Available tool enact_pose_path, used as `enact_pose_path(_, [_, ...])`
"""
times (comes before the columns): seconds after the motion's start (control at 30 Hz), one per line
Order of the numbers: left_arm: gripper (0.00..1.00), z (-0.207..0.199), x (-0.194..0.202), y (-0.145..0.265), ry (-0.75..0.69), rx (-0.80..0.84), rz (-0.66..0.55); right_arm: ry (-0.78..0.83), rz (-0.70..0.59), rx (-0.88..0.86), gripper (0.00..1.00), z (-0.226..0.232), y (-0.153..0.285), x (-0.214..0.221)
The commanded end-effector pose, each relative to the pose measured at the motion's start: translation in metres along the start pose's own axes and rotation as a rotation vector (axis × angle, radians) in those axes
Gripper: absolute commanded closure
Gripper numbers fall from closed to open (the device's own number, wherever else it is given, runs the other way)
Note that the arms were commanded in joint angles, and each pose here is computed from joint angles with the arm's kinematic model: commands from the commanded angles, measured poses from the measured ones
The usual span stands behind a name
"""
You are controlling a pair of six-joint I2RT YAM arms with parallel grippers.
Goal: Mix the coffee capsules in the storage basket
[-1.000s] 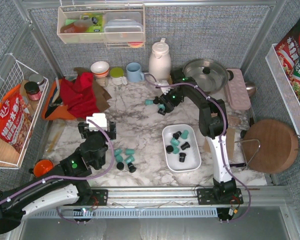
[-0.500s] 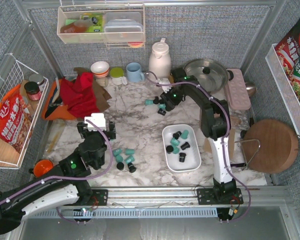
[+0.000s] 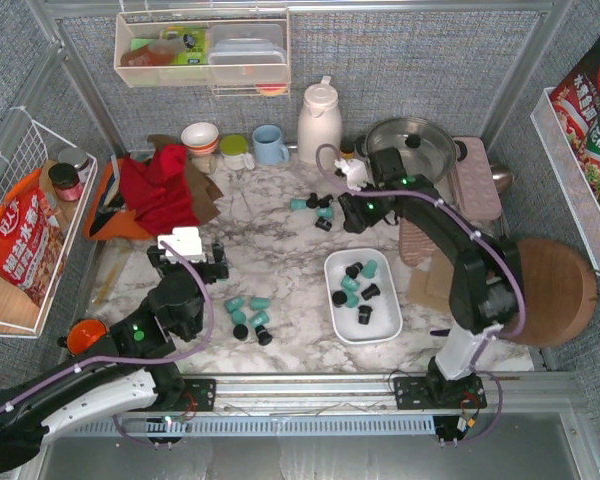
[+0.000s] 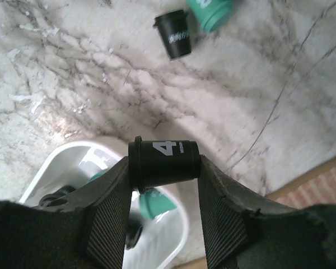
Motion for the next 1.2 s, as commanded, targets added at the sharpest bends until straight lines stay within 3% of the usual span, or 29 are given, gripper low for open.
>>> enact_pose_path(0.0, [0.07,-0.005,-0.004,0.0,0.034,0.032,0.001,-0.099,-0.085,0.068,0.53,0.02,0.013,0.005])
enact_pose_path(0.3, [0.07,-0.008,-0.001,-0.003,0.027,0.037,0.015,-0.168,-0.095,0.121,0.53,0.073,0.032,0.044])
enact_pose_path(0.63, [0.07,-0.007,0.002,-0.008,0.012,0.013,0.023,-0.243,0.083,0.228,0.49,0.104,0.022,0.109])
enact_pose_path(1.17, [0.06,-0.01,0.014,-0.018,-0.013,0.0,0.058,-0.252,0.052,0.217,0.34,0.109,0.026,0.099])
Point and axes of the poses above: each gripper's point midway between its finger pads, its own y axis back along the fingers, its own z axis along the line the jaws close on, x = y × z, the point moved 6 cm from there along y, back along the fingers, and after that the axes turned 11 degrees about y, right-handed, at the moved point
